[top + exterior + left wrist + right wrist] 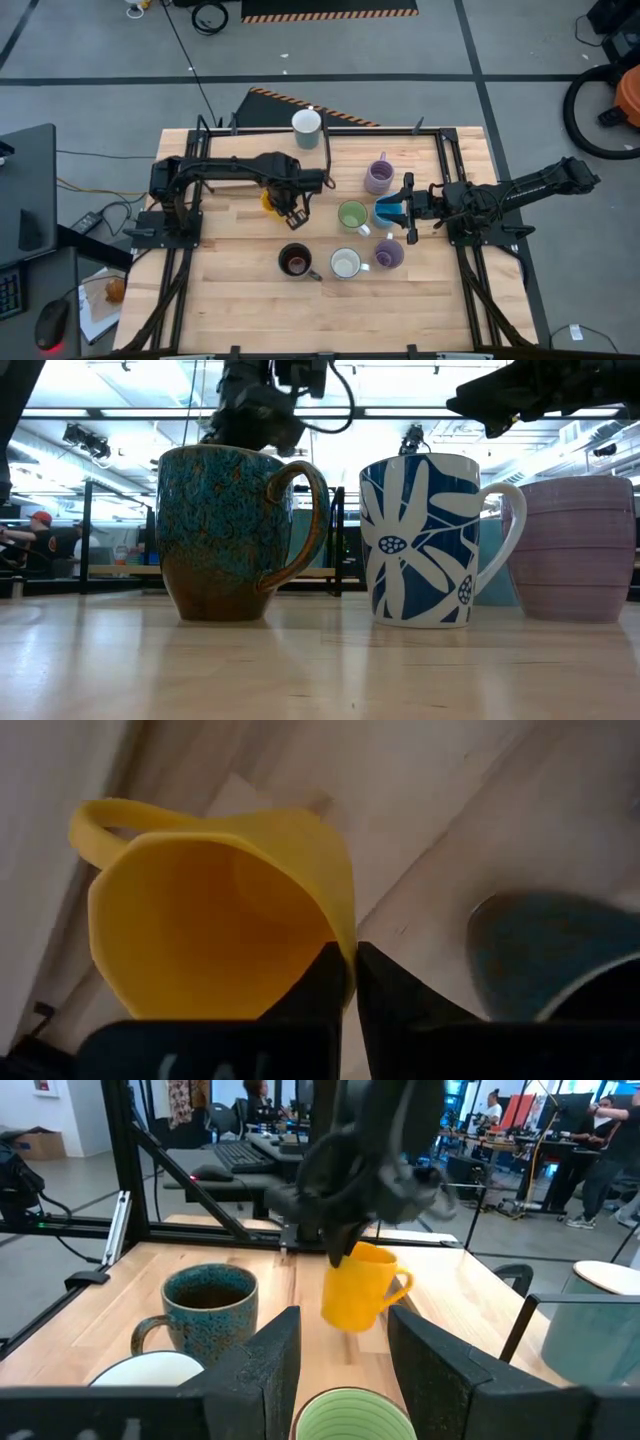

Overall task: Place coffee mugs
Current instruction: Put the yellow mug on the shelf, then put the dark blue patterned mug on the shelf

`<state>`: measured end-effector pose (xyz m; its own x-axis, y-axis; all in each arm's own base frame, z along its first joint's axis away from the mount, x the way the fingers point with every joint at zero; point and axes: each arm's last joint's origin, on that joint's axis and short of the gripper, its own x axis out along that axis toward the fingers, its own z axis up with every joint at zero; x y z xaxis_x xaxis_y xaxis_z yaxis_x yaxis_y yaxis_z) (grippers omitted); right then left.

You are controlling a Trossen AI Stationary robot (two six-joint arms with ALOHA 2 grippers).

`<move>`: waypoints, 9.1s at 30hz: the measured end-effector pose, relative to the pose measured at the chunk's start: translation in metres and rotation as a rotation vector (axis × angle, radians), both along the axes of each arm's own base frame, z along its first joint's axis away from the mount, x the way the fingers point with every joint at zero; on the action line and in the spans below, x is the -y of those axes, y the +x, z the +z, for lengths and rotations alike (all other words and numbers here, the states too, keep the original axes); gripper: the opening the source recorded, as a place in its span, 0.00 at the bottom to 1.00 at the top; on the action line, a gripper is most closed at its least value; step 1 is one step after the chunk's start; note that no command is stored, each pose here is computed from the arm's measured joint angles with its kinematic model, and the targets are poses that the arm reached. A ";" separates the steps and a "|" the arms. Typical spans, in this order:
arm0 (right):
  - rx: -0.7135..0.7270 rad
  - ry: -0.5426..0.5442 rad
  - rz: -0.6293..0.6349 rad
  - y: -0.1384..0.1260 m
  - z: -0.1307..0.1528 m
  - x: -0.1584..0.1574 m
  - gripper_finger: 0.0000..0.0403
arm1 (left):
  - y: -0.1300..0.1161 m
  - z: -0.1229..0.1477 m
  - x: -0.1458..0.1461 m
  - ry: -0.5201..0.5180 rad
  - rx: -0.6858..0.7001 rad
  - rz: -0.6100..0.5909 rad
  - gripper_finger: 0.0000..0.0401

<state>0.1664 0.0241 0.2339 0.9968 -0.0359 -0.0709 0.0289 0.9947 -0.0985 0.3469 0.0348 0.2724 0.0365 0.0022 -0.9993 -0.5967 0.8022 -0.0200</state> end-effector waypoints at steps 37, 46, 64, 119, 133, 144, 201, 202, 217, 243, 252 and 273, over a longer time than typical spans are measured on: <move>0.001 -0.015 -0.003 0.000 0.000 0.000 0.39 | -0.051 0.015 -0.181 0.193 -0.048 0.000 0.05; 0.001 -0.026 -0.023 0.000 0.000 0.001 0.39 | -0.049 0.017 -0.199 0.296 0.015 -0.078 0.05; 0.002 -0.023 -0.024 0.000 0.000 0.001 0.39 | -0.049 0.008 -0.216 0.289 0.050 -0.106 0.05; -0.003 -0.012 -0.015 0.000 0.000 0.000 0.39 | -0.034 -0.007 -0.203 0.239 0.034 -0.213 0.09; -0.009 -0.010 -0.015 0.000 -0.001 0.000 0.39 | -0.026 -0.006 -0.201 0.277 0.075 -0.231 0.25; -0.009 -0.010 -0.015 0.000 -0.001 0.000 0.39 | -0.026 0.001 -0.194 0.278 0.070 -0.281 0.31; 0.025 -0.105 0.006 0.000 0.003 0.000 0.39 | -0.017 0.093 0.005 0.129 0.268 -0.583 0.27; 0.028 -0.113 0.007 0.000 0.003 0.000 0.39 | -0.016 0.093 0.014 0.126 0.272 -0.607 0.27; 0.086 -0.208 0.003 0.000 0.009 0.000 0.39 | 0.005 0.060 0.115 0.107 0.214 -0.640 0.27; 0.101 -0.189 -0.022 0.004 0.010 0.016 0.39 | -0.012 0.005 0.207 0.333 -0.240 -1.763 0.27; 0.105 -0.188 0.005 0.010 0.008 0.015 0.39 | -0.006 -0.011 0.207 0.322 -0.306 -1.768 0.27; 0.110 -0.169 0.020 0.012 0.007 0.015 0.39 | -0.005 -0.011 0.207 0.309 -0.294 -1.686 0.27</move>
<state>0.1782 0.0087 0.2412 0.9989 -0.0184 0.0443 0.0293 0.9648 -0.2615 0.3415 -0.1717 0.2610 0.0318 0.3320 -0.9427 0.8735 0.4491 0.1877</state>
